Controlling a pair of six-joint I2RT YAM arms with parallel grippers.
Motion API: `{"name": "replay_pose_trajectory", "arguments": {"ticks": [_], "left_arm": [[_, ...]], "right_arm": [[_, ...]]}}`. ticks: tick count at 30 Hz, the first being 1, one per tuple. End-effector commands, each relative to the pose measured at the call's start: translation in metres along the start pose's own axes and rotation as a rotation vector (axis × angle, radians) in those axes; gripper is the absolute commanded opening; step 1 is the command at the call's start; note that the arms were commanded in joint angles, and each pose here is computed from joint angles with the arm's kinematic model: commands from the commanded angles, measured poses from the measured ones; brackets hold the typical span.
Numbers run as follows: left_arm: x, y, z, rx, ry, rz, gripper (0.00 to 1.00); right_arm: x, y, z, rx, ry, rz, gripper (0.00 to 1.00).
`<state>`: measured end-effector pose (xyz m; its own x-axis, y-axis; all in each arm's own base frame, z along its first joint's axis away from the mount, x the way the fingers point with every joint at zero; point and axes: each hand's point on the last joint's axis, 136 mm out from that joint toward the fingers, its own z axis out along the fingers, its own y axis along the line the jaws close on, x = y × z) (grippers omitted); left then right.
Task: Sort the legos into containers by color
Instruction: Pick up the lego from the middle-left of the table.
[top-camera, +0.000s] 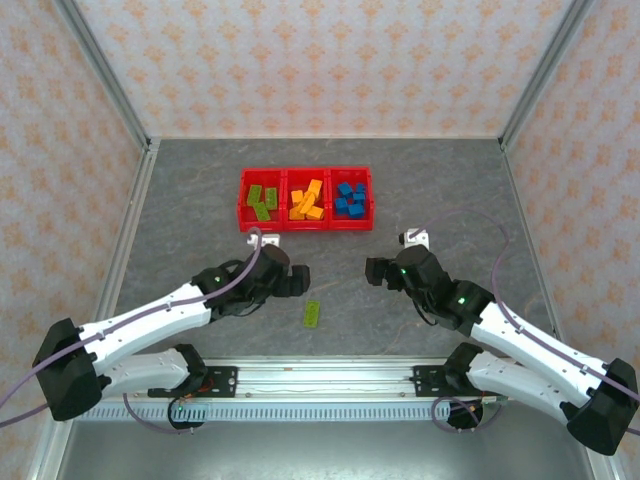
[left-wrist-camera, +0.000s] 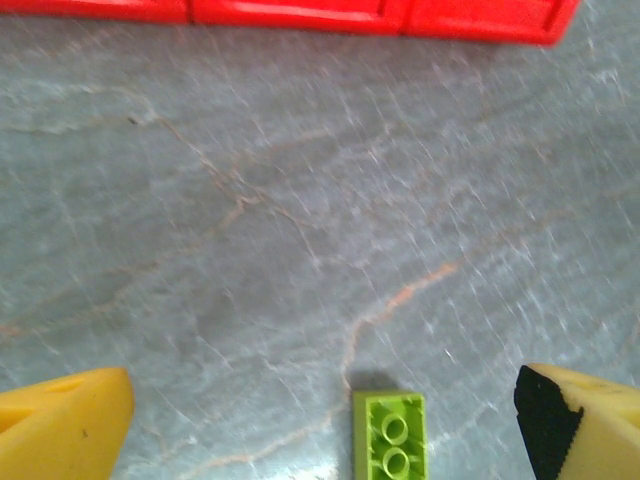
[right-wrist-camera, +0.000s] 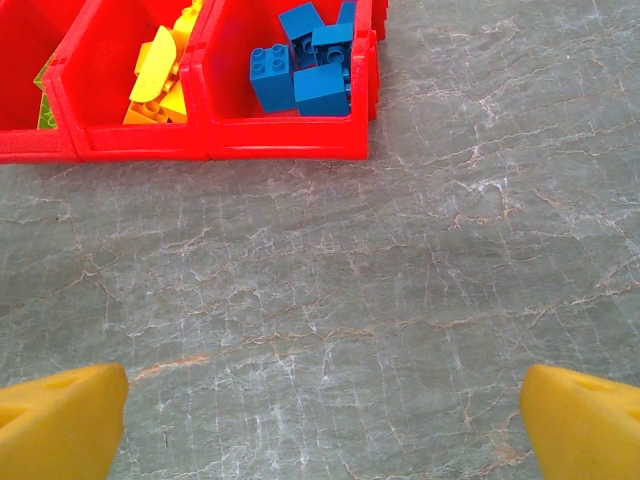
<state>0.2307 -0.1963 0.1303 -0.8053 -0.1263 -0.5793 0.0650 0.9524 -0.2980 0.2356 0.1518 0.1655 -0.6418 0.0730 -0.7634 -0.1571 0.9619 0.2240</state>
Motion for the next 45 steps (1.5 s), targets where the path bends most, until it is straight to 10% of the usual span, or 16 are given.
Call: {"name": "replay_pose_trajectory", "arguments": {"ticks": [1, 15, 33, 45], "left_arm": [[0.019, -0.005, 0.006, -0.016, 0.040, -0.018, 0.99], [0.069, -0.048, 0.052, -0.077, 0.202, 0.127, 0.95], [0.097, -0.028, 0.075, -0.154, 0.259, 0.103, 0.65], [0.084, 0.014, 0.080, -0.276, 0.190, 0.002, 0.21]], "right_arm": [[-0.001, -0.004, -0.005, 0.011, -0.009, 0.007, 1.00], [-0.004, -0.003, -0.010, -0.007, -0.029, 0.013, 1.00], [-0.004, -0.003, -0.009, -0.007, -0.028, 0.011, 1.00], [-0.004, -0.004, -0.008, 0.003, -0.028, 0.012, 1.00]]}}
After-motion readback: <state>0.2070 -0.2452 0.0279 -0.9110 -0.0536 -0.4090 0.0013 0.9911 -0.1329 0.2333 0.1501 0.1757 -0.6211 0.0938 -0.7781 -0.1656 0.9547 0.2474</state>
